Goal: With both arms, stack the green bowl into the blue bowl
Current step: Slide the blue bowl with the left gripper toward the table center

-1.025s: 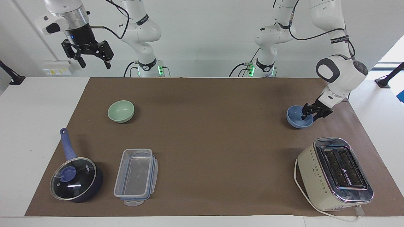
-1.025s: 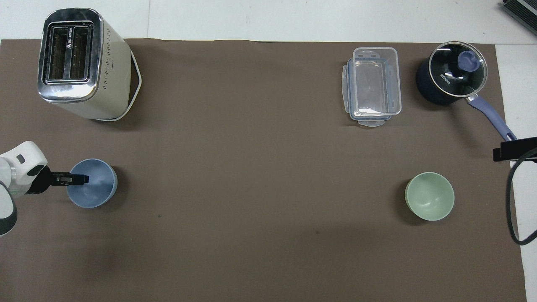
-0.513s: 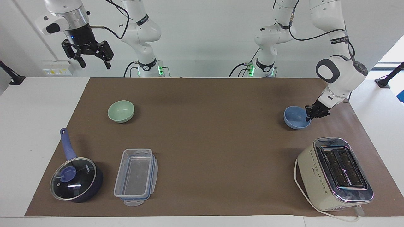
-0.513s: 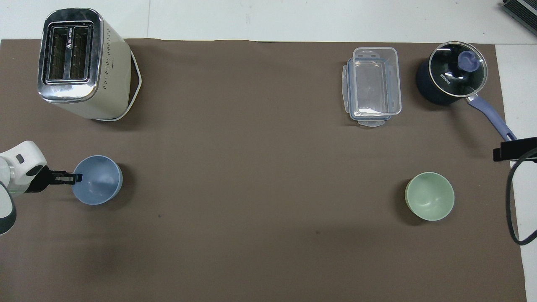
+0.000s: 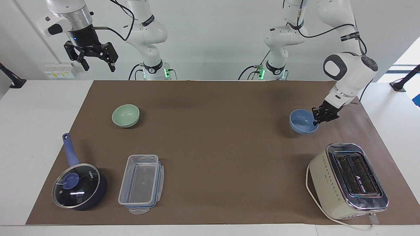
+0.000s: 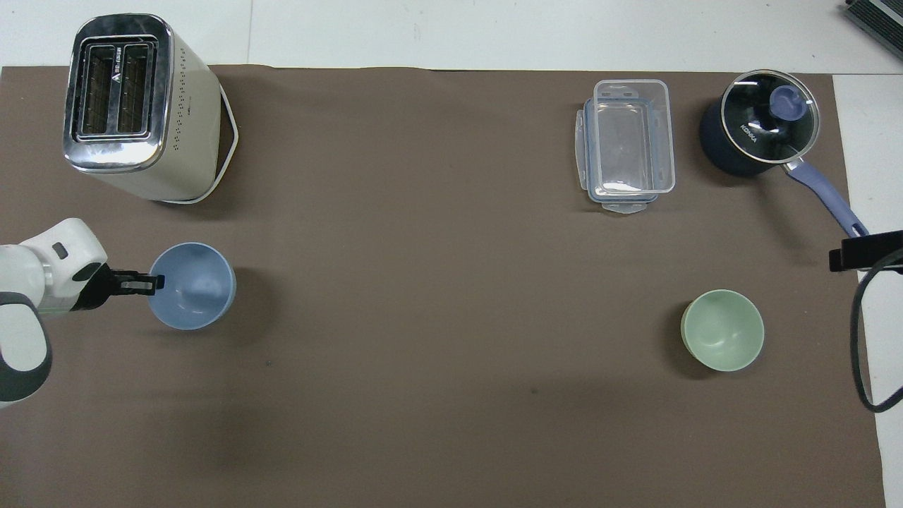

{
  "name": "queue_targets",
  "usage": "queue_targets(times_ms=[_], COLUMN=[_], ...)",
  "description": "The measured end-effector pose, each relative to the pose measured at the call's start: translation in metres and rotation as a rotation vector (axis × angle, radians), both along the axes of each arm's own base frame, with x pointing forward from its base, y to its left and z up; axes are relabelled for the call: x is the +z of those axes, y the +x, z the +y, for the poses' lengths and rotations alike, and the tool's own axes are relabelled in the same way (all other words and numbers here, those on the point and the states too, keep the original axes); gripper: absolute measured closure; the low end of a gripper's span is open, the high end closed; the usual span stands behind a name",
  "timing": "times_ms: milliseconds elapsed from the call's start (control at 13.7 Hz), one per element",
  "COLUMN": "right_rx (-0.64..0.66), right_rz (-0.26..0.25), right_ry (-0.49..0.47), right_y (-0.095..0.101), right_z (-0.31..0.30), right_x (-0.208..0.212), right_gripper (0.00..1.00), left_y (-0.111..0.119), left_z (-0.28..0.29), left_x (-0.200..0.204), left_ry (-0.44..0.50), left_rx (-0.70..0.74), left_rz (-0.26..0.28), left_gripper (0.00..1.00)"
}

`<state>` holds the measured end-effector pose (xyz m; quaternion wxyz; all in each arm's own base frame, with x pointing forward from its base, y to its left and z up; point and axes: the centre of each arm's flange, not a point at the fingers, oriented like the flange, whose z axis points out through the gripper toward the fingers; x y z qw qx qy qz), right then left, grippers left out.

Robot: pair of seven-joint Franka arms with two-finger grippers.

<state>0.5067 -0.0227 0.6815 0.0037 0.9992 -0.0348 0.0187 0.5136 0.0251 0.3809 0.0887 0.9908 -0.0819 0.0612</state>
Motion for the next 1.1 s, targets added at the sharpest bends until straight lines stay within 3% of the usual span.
queue_targets(times_ms=[220, 586, 1099], right_rx=[0.0, 0.0, 0.0], right_rz=[0.0, 0.0, 0.0], right_ry=[0.0, 0.0, 0.0], right_y=[0.0, 0.0, 0.0], right_z=[0.0, 0.0, 0.0], right_x=[0.0, 0.0, 0.0], right_gripper=[0.0, 0.0, 0.0], left_y=[-0.002, -0.025, -0.083], left_z=[-0.074, -0.198, -0.339], left_x=[0.004, 0.01, -0.015], left_ry=[-0.018, -0.043, -0.061], left_rx=[0.031, 0.083, 0.072], left_rz=[0.026, 0.058, 0.075], left_gripper=[0.96, 0.96, 0.96])
